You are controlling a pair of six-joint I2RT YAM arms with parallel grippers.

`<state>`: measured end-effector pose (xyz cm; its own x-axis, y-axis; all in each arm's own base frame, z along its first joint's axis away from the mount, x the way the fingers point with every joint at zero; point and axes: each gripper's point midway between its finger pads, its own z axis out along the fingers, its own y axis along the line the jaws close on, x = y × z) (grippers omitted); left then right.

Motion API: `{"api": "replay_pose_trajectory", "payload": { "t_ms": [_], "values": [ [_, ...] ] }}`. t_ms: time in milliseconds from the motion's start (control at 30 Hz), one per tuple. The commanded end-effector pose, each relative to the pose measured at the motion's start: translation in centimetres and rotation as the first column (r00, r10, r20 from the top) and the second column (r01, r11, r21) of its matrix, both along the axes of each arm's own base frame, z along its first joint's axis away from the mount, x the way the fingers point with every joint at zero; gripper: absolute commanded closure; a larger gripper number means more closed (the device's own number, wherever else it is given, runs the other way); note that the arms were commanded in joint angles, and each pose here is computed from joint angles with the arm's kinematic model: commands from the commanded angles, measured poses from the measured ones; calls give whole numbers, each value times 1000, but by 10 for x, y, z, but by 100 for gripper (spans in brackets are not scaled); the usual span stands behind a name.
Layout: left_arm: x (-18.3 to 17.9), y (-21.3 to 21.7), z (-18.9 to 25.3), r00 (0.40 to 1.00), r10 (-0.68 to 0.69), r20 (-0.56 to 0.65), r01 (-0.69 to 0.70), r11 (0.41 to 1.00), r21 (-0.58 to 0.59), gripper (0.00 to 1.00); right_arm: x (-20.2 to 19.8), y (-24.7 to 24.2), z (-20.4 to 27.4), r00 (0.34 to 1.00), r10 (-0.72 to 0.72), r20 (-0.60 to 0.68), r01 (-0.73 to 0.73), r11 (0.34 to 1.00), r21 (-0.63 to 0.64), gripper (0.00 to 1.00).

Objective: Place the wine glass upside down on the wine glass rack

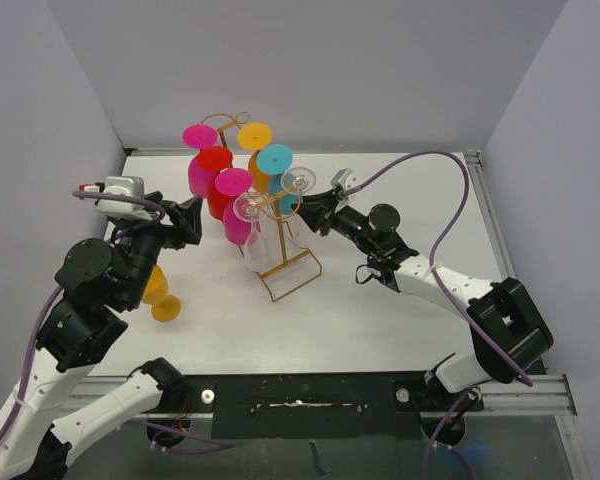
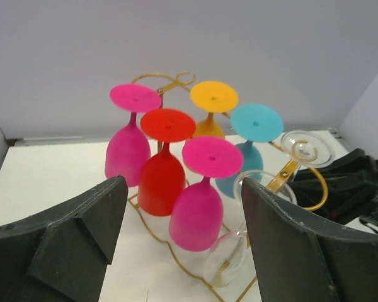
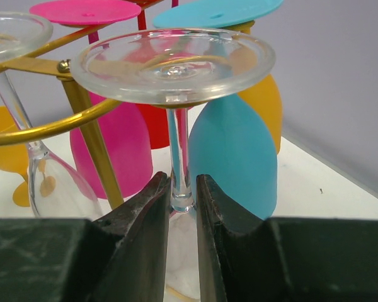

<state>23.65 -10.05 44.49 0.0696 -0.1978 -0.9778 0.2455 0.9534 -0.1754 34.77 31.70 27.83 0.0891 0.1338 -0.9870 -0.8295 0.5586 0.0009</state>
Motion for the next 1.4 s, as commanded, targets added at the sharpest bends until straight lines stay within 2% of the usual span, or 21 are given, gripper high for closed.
{"api": "replay_pose_trajectory", "payload": {
  "t_ms": [0, 100, 167, 333, 433, 633, 867, 1000, 1367],
  "values": [
    [10, 12, -22, 994, 99, -47, -100, 995, -1, 27, -3, 3, 16, 996, -8, 94, 7, 1000, 15, 98],
    [14, 15, -30, 989, 134, -65, -134, 991, 5, 22, -3, 3, 15, 996, -17, 92, 16, 1000, 12, 92],
    [18, 19, -36, 982, 171, -83, -170, 985, 16, 21, -2, 1, 15, 996, -32, 88, 31, 999, 15, 84],
    [24, 26, -53, 955, 246, -167, -243, 969, 38, 21, -3, -8, 13, 995, -76, 66, 74, 997, 31, 55],
    [27, 30, -66, 934, 280, -221, -276, 960, 51, 21, -8, -15, 16, 994, -93, 58, 90, 995, 46, 43],
    [32, 52, -93, 877, 372, -304, -374, 926, 53, 25, -18, -32, 14, 990, -138, 31, 136, 989, 60, 31],
    [48, 99, -145, 767, 437, -470, -474, 879, 46, 40, -30, -60, 10, 973, -229, -23, 230, 970, 74, 27],
    [45, 124, -170, 701, 454, -550, -527, 849, 30, 43, -40, -79, 8, 957, -282, -71, 287, 954, 86, 26],
    [31, 121, -225, 582, 424, -694, -557, 830, 40, 49, -56, -119, 4, 895, -406, -183, 423, 904, 63, 25]
  ]
}}
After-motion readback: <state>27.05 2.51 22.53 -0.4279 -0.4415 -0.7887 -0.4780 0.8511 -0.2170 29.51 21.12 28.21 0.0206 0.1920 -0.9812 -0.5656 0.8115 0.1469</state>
